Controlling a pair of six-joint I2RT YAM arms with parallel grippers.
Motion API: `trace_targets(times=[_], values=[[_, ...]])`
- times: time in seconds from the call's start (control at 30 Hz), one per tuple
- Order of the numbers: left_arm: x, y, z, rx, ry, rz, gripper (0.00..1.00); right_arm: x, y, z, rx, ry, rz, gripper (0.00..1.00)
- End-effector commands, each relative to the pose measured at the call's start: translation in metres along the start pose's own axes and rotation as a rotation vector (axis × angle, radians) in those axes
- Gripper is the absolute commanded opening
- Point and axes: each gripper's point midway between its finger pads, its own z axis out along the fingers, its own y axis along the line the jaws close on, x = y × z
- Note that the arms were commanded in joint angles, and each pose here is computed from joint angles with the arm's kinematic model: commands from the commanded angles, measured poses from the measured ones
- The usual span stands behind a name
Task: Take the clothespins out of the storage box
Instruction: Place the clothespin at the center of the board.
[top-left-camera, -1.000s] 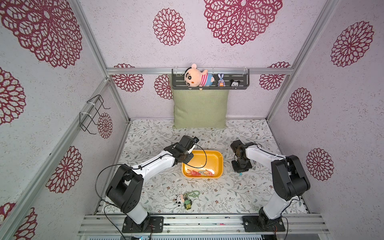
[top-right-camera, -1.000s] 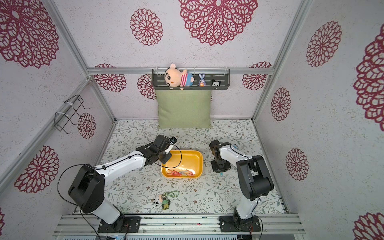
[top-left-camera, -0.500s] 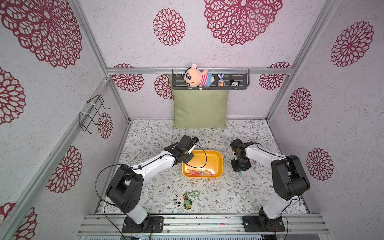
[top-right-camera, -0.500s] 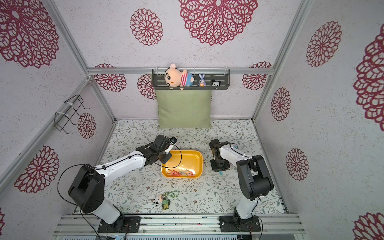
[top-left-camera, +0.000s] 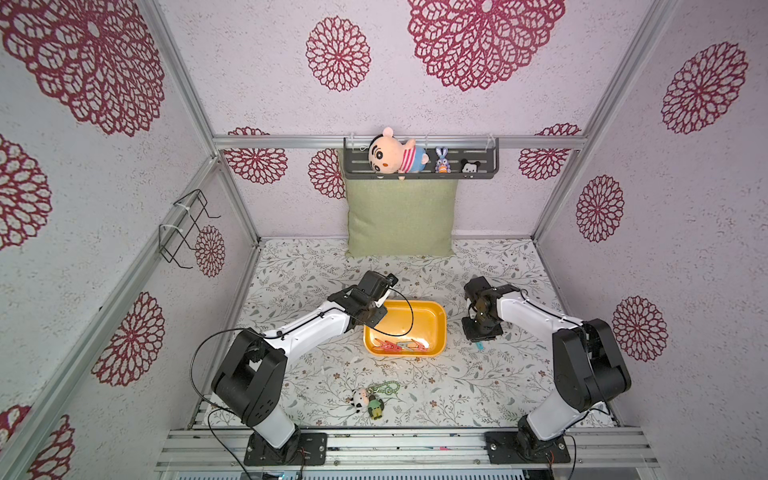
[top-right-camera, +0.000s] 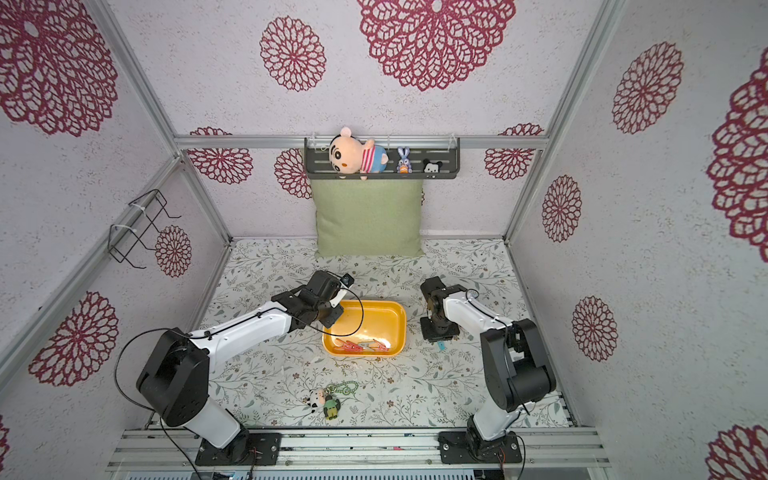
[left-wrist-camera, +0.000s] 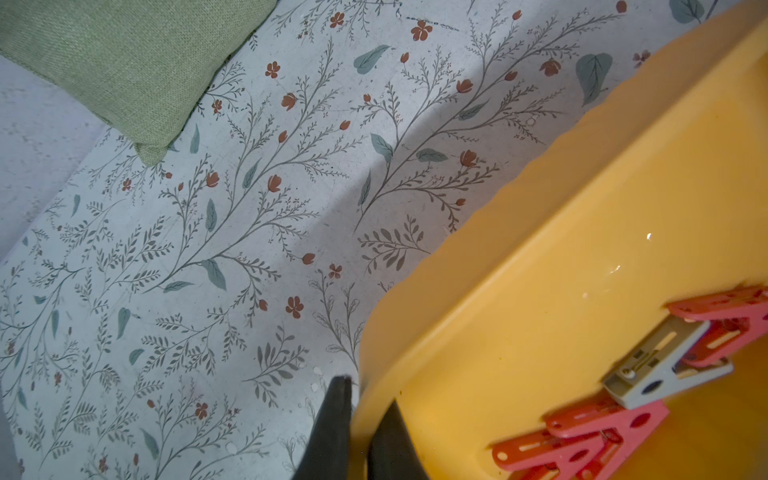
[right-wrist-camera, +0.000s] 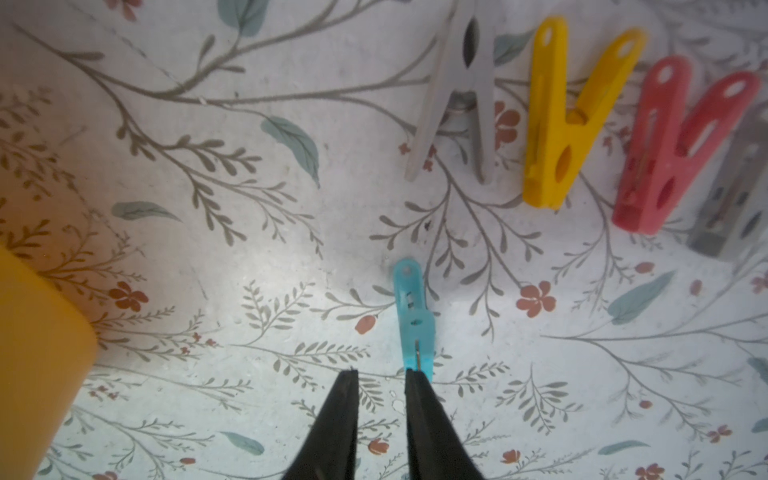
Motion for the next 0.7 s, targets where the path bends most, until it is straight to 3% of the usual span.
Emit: trace_targets(times=[0.0,0.5,0.67], values=[[0.0,-0.004,-0.002,0.006,0.009,0.024,0.0,-0.003,-0.005,-0.003,0.005,-0.017,0.027,0.24],[-0.001,-0.002,-0.003,-0.003,0.006,0.024,0.0,-0.001,-0.026,0.014,0.044,0.018,0.057,0.26],[0.0,-0.002,-0.004,-0.004,0.007,0.024,0.0,-0.004,-0.022,0.013,0.019,0.002,0.06,0.21]])
